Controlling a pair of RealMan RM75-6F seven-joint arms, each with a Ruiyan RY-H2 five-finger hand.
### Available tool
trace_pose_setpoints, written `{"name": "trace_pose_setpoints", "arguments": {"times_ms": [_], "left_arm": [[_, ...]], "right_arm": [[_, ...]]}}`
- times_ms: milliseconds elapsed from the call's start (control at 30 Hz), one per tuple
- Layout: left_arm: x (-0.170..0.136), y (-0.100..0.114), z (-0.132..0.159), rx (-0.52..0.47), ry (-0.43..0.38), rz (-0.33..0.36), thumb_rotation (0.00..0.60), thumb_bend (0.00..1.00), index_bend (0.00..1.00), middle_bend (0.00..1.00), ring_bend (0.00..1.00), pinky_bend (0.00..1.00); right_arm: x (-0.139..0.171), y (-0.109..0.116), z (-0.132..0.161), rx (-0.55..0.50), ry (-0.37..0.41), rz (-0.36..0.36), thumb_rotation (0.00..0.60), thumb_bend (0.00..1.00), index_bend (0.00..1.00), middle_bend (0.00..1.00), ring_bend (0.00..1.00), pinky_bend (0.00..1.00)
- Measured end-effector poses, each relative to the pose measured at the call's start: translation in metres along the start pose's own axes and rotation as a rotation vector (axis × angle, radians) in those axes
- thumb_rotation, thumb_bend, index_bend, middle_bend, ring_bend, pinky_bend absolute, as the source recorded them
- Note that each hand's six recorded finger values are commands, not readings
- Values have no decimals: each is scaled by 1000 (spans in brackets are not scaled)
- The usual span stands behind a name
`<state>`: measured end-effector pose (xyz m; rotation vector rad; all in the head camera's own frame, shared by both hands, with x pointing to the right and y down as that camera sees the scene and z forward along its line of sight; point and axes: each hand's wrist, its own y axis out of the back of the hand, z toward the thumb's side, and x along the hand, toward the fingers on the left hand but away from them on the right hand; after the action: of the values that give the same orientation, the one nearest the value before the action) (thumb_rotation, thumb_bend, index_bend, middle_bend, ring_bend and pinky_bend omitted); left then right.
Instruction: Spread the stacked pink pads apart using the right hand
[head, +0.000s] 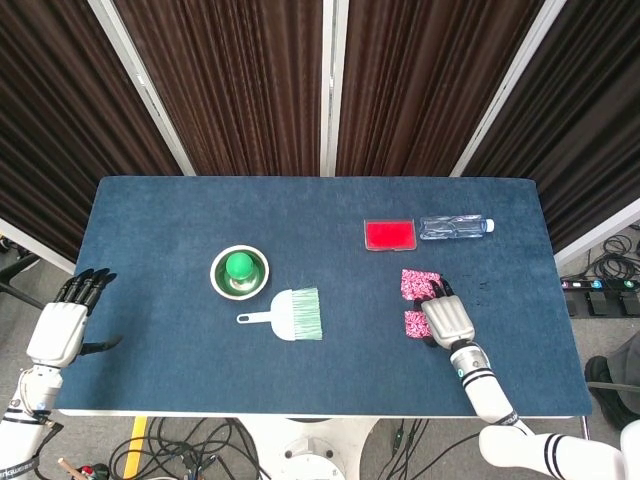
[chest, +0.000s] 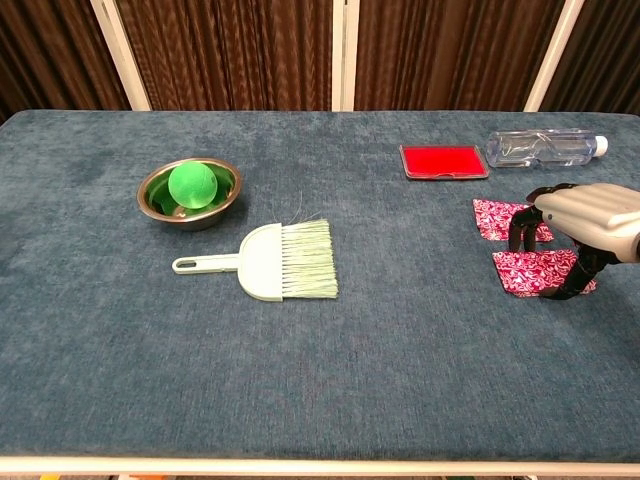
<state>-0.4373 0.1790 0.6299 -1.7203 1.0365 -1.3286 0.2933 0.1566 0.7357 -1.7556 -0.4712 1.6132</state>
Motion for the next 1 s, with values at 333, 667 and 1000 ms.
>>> {"name": "trace_pose_setpoints", "arguments": {"times_ms": [333,667,1000], "left_arm": [[-1,0,-1,-4,1,-2,600,0,110,76,43,126],[-1,0,-1,-4,0,-4,600,0,110,77,43,127],[0,-1,0,-1,-2,-5,600,0,110,77,43,126]], "right_arm": [[-1,3,2,-2,2,-31,600,158,490,466,126,0],[5,12,0,-9,4,-60,600,169,511,481,139,0],[28,20,-24,-19,-30,-97,600,169,510,480,139,0]]}}
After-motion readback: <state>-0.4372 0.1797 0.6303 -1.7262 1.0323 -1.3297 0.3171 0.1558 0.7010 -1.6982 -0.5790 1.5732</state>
